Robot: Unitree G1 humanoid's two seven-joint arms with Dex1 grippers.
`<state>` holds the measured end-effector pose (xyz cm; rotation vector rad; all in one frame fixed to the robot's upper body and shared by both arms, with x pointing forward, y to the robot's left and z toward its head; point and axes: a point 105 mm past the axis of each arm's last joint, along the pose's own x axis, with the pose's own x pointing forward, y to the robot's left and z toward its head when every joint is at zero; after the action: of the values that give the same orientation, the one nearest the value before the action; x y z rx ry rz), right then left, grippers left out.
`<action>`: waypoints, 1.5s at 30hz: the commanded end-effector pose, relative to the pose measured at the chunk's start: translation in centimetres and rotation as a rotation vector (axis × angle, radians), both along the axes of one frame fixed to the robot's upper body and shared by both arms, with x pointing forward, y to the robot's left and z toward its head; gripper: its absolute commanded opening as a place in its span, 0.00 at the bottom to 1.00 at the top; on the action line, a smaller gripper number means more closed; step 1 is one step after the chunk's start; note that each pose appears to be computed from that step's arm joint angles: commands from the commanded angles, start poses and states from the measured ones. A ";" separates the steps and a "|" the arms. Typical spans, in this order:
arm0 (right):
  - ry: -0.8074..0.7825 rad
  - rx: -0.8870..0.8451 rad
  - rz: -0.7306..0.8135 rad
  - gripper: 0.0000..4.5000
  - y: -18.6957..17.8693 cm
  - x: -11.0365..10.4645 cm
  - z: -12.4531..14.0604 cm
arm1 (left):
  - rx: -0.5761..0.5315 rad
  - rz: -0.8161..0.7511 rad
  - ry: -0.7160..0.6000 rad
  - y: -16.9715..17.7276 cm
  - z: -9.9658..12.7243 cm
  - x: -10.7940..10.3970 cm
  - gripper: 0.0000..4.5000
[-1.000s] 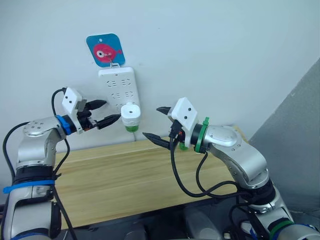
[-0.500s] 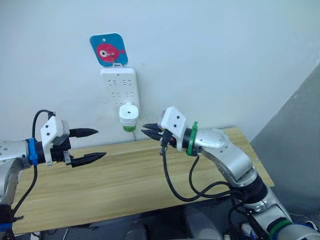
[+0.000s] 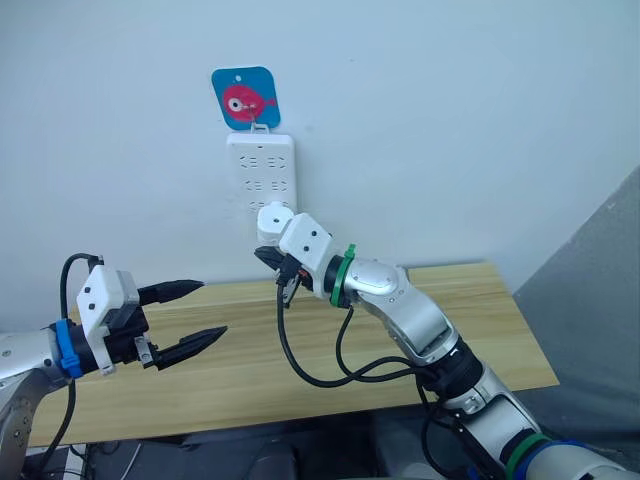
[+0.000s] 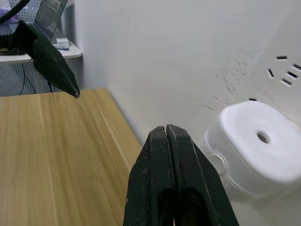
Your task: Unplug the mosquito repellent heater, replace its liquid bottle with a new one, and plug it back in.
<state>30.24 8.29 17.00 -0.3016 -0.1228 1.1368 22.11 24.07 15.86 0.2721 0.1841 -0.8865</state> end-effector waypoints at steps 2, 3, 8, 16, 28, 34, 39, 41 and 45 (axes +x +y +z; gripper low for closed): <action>-0.027 0.032 -0.044 0.01 0.1 0.7 1.1 | 0.000 0.006 -0.062 0.3 1.2 0.1 1.00; -0.024 0.033 -0.059 0.01 0.0 1.0 1.1 | -0.001 0.003 -0.064 0.3 1.2 0.1 1.00; -0.020 0.035 -0.095 0.01 -0.6 1.7 1.2 | -0.006 -0.010 -0.068 0.2 1.1 0.4 1.00; 0.009 0.023 -0.135 0.01 -1.2 2.2 0.6 | -0.013 -0.023 -0.070 0.2 0.7 0.8 1.00; 0.009 0.020 -0.202 0.01 -1.7 3.1 0.6 | -0.015 -0.034 -0.073 0.3 0.5 1.1 1.00; 0.003 0.012 -0.278 0.01 -2.2 3.8 0.5 | -0.021 -0.041 -0.078 -0.2 0.7 1.3 1.00; 0.003 0.006 -0.337 0.01 -2.5 4.5 0.3 | -0.024 -0.042 -0.083 -0.5 1.0 1.6 1.00; -0.007 0.000 -0.370 0.01 -2.8 4.9 0.2 | -0.026 -0.043 -0.086 -0.7 1.1 1.7 1.00; -0.018 -0.004 -0.415 0.01 -3.4 5.5 0.2 | -0.032 -0.045 -0.088 -1.0 1.1 1.9 1.00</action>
<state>33.28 7.36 15.43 -0.2920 -0.0154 0.8973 24.05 23.82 16.07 0.2615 0.1213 -0.8986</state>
